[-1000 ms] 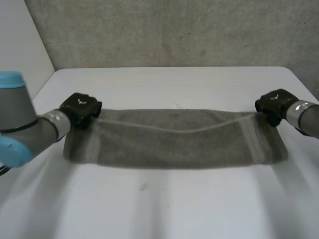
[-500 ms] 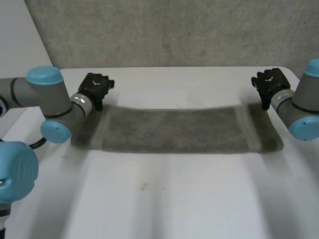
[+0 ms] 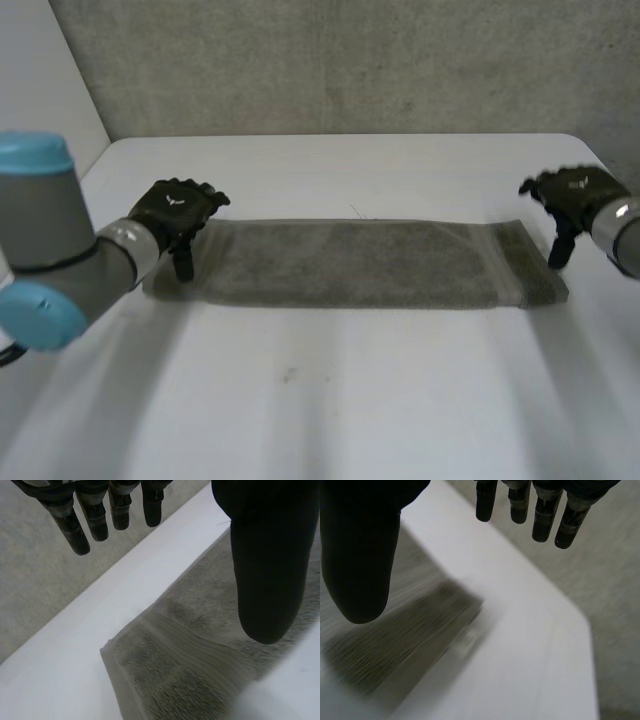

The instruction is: Fold the towel.

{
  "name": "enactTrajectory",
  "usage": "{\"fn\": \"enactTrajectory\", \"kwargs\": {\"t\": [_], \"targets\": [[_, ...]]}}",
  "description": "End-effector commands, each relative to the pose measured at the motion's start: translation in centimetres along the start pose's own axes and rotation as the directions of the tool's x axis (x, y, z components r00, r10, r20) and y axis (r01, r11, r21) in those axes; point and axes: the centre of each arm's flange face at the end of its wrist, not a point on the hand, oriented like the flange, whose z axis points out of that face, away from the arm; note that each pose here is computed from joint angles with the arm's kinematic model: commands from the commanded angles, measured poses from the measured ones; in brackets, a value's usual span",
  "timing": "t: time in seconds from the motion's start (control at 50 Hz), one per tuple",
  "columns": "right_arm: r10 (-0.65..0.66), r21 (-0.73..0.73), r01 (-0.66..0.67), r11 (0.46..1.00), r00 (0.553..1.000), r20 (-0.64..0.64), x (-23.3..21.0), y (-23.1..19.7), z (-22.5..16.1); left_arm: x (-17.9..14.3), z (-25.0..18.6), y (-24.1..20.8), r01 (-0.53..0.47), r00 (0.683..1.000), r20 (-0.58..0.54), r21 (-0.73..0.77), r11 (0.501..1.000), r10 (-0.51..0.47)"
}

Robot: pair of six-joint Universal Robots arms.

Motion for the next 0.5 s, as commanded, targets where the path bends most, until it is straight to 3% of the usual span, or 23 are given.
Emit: {"fn": "enactTrajectory", "kwargs": {"t": [0.02,0.16,0.26,0.5], "targets": [[0.042,-0.079,-0.035,0.996,0.995,0.085,-1.4,3.7,-1.1,1.3,-2.8,0.8,-0.016,0.999,0.036,0.085,0.996,0.013],[0.046,-0.053,-0.041,0.998,0.996,0.082,-2.1,5.8,-0.2,1.4,-3.6,1.1,0.05,0.998,0.043,0.108,0.993,-0.055],[0.039,-0.033,-0.036,0.999,0.997,0.071,-2.5,7.0,1.0,1.0,-3.6,1.4,0.161,0.985,0.044,0.108,0.981,-0.167],[0.051,-0.022,-0.05,0.999,0.996,0.076,-1.8,7.8,1.7,0.8,-3.7,1.8,0.198,0.978,0.048,0.1,0.975,-0.203]]}}
